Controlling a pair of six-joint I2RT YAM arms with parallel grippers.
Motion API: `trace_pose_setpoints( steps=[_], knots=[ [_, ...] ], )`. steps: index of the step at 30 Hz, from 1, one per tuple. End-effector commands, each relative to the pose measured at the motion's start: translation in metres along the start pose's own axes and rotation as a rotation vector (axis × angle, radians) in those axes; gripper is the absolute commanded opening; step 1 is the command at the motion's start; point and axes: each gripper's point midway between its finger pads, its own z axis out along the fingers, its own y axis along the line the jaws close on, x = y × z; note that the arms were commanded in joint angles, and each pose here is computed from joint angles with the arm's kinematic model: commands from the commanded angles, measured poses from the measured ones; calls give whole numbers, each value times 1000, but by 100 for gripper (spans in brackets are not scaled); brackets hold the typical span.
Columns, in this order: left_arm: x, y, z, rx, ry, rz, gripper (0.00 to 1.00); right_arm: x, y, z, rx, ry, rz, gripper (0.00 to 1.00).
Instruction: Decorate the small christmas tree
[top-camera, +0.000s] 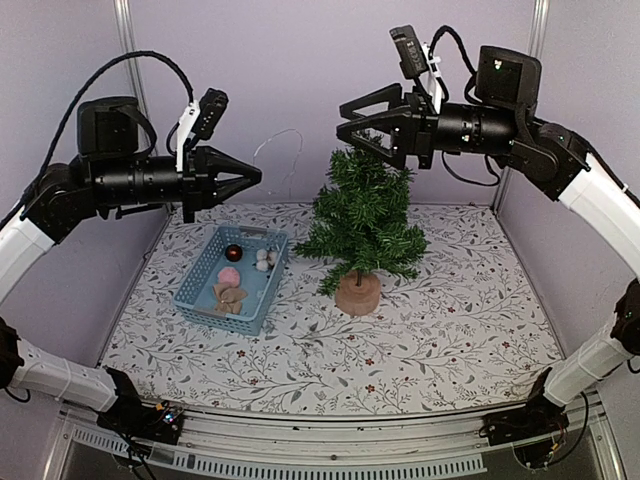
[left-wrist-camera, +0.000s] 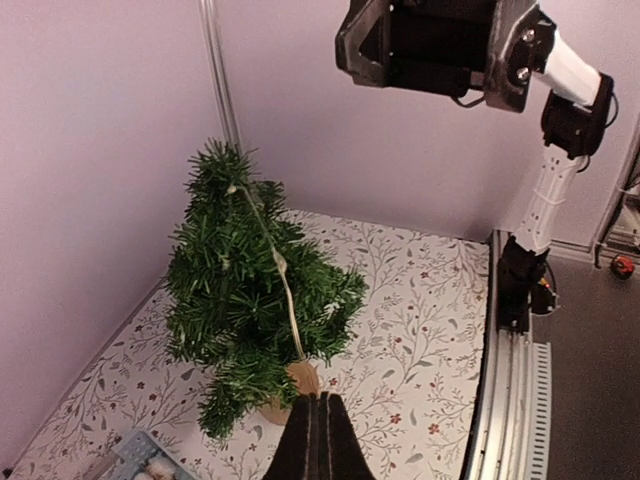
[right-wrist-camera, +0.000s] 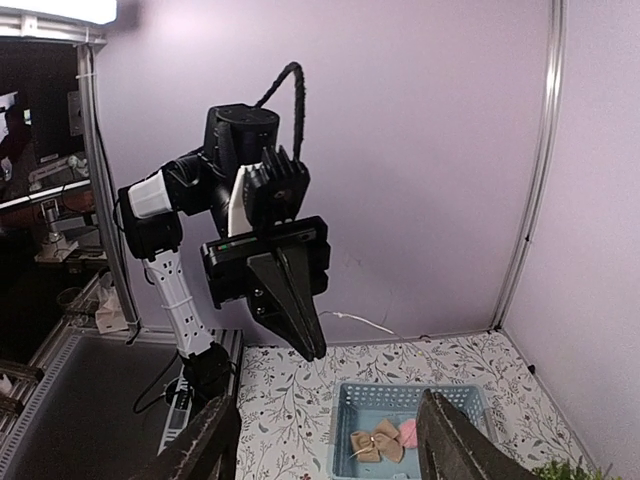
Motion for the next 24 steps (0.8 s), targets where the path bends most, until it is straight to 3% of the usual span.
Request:
trace_pose_setpoints(
  steps=[1,7,13,24],
  knots=[
    [3,-34,-4,168,-12,-44,0,4,26,24,30,92,-79,62],
    [12,-55,-3,291,18,-68,0,31,55,57,40,223,-135,57],
    [19,-80,-3,430,36,-112,0,40,74,61,61,275,-194,54],
    [34,-96,4,549,128,-180,0,53,66,61,143,355,-307,49]
  ],
)
